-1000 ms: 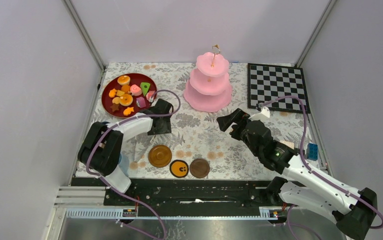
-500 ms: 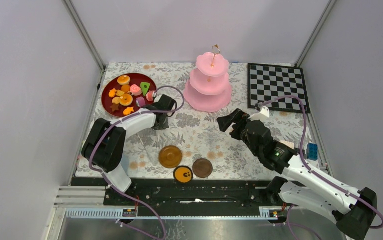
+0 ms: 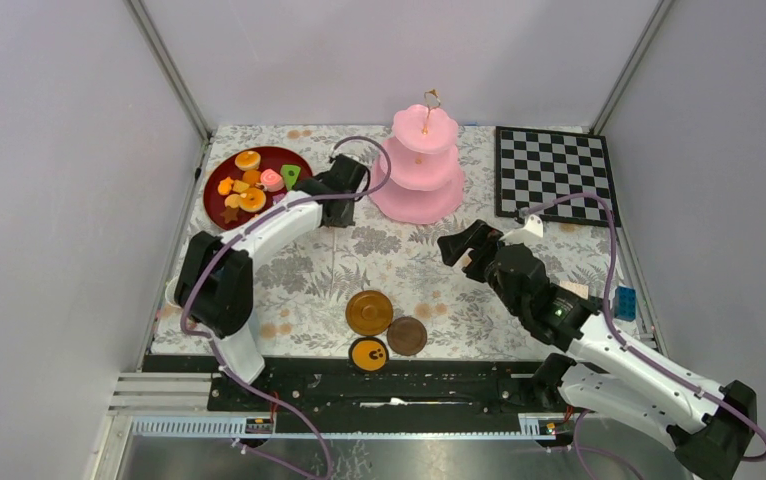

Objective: Serve the afternoon tea
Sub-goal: Adjust the clamp at the center of the board, then adjust the coaster at the center of the board, then pick up the clamp from the center of the board.

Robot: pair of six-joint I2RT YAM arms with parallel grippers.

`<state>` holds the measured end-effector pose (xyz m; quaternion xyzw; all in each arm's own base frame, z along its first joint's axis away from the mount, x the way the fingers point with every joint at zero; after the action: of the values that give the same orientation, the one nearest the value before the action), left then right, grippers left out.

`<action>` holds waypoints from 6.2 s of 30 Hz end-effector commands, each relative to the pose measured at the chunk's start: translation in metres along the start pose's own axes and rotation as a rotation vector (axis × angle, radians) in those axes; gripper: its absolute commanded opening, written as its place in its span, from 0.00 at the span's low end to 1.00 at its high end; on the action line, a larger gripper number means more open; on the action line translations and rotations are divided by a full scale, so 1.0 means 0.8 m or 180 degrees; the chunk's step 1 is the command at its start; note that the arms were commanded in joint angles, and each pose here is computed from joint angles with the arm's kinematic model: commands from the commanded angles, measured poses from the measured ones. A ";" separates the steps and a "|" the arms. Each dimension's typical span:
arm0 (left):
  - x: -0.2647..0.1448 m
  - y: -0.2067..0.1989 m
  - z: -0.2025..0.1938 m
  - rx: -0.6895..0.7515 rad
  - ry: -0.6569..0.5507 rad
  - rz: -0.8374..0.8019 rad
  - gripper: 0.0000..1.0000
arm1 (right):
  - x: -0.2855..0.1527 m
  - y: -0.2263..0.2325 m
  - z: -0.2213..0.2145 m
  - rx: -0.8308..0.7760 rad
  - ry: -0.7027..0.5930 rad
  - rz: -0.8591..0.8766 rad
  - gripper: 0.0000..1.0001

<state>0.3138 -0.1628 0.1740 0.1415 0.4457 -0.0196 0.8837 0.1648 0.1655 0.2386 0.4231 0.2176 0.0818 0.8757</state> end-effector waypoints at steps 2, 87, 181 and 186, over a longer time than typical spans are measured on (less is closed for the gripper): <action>0.014 -0.032 0.041 0.0582 0.0040 -0.0768 0.00 | -0.003 -0.002 0.008 -0.0069 -0.0167 -0.0033 0.98; -0.084 0.116 -0.024 -0.0495 -0.0897 -0.0277 0.99 | 0.004 -0.024 -0.314 -0.3909 0.1182 -0.0182 0.60; -0.037 -0.028 -0.045 -0.0440 -0.1087 -0.0371 0.46 | -0.045 -0.039 -0.119 -0.2268 0.0420 0.1180 1.00; -0.095 0.017 -0.012 -0.0552 -0.1043 -0.0756 0.46 | -0.047 -0.033 -0.113 -0.2199 0.0377 0.1169 1.00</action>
<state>0.2682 -0.1705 0.1739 0.0408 0.3077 -0.0571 0.9489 0.0843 0.2004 0.1624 0.0967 0.1698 0.3513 0.9156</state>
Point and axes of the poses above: each gripper's point midway between its finger pads, its own x axis out along the fingers, its own y axis along the line the jaws close on, z = x × y, the point moved 9 cm from there along -x, back along the fingers, and after that the axes turned 11 degrees about x, right-handed, at the moved point
